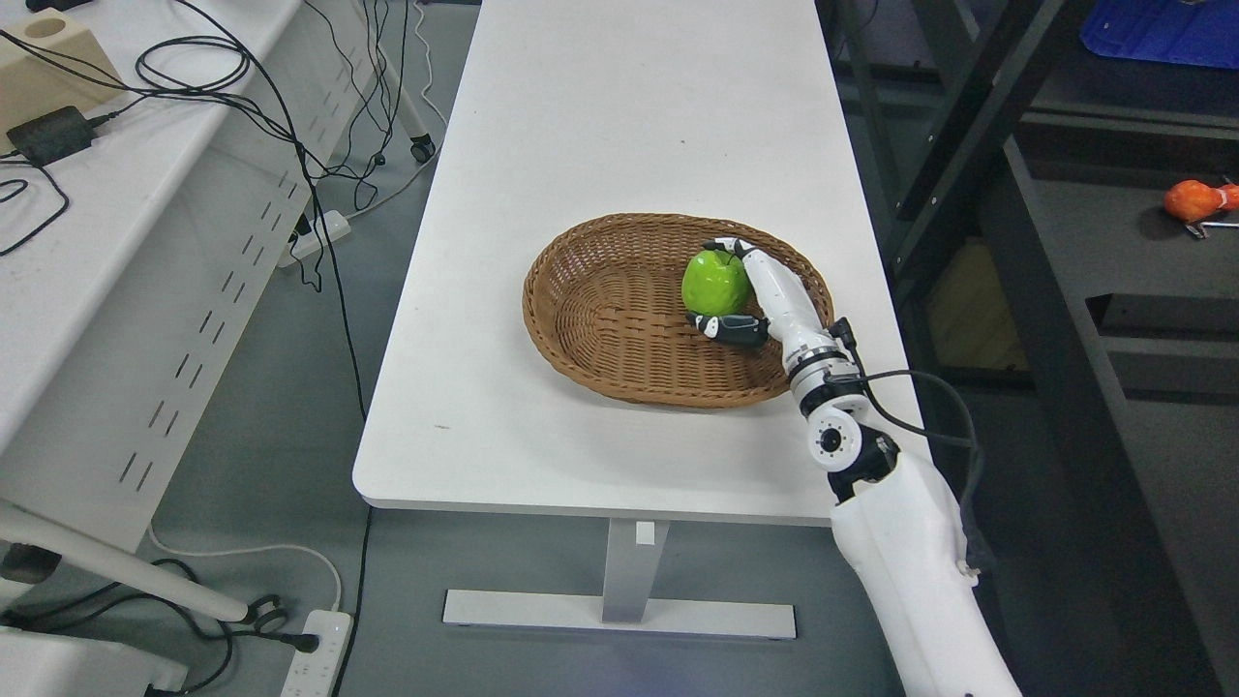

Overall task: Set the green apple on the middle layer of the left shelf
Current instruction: 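Close the right hand around the green apple, then lift the green apple out of the basket with the right hand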

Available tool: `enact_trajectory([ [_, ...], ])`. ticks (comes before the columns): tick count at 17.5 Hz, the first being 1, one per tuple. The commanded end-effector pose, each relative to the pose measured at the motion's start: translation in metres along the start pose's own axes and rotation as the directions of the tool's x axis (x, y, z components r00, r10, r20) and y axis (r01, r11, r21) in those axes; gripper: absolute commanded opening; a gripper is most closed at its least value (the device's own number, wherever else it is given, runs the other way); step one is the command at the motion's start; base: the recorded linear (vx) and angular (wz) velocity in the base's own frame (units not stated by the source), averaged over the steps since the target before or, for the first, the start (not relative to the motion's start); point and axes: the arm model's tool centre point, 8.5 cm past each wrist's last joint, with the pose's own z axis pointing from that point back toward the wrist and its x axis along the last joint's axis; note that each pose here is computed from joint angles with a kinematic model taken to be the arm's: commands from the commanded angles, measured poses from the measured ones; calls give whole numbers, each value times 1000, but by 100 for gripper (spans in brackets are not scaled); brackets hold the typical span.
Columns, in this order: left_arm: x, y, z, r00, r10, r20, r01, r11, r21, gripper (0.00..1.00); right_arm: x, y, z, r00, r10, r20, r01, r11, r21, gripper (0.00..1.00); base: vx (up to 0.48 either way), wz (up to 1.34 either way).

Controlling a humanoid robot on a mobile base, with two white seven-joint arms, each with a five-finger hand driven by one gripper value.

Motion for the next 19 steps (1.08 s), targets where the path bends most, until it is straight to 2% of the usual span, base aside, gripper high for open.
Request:
enact_trajectory([
  [1,14,11,2,1000,-5,22,5,1000,16,100,-41,-122,59,980,-195,42,199,933,-298,0,0,0],
  [3,14,11,2,1000,-4,22,3,1000,16,100,-54,-145,75,953,-293,72,299,882,-364,0,0,0],
  [5,14,11,2,1000,-5,22,5,1000,16,100,-60,-152,91,934,-342,102,354,852,-387,0,0,0],
  [8,14,11,2,1000,-4,22,3,1000,16,100,-58,-135,112,930,-346,128,368,845,-388,0,0,0],
  [12,14,11,2,1000,-5,22,5,1000,16,100,-54,-115,145,920,-360,155,389,789,-475,0,0,0],
  [14,14,11,2,1000,-5,22,5,1000,16,100,-50,-104,154,912,-372,172,408,784,-469,0,0,0],
  [19,14,11,2,1000,-3,21,3,1000,16,100,-49,-76,162,892,-422,160,447,776,-446,0,0,0],
])
